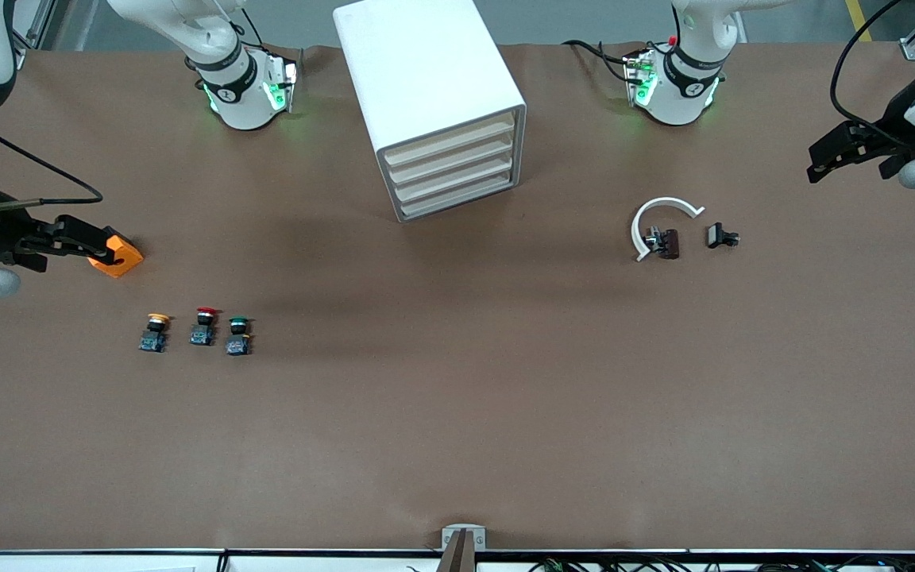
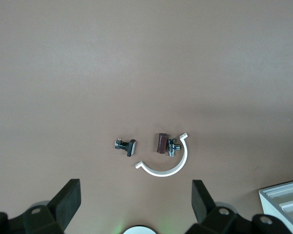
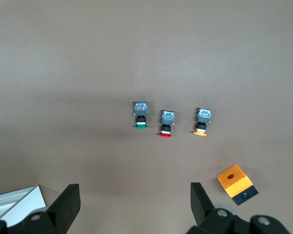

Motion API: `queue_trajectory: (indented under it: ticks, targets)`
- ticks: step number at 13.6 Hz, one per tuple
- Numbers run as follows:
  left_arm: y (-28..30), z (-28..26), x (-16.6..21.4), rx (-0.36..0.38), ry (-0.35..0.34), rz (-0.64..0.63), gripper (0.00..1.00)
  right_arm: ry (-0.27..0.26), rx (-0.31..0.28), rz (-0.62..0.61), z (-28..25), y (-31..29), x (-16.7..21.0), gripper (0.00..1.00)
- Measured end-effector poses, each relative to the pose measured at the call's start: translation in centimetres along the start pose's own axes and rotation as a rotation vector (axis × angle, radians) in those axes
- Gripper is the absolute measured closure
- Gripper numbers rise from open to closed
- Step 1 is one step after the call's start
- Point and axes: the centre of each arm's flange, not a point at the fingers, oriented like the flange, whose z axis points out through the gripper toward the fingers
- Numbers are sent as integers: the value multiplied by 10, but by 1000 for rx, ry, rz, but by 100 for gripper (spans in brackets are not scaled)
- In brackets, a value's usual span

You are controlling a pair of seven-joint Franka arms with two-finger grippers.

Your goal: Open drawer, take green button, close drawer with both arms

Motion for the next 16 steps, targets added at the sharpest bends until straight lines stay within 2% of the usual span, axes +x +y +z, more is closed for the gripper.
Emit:
queue_trajectory:
  ticks: [16]
  targets:
    - [2,0,0,0,1,3,0,5,-19,-13,-2,-6,0,0]
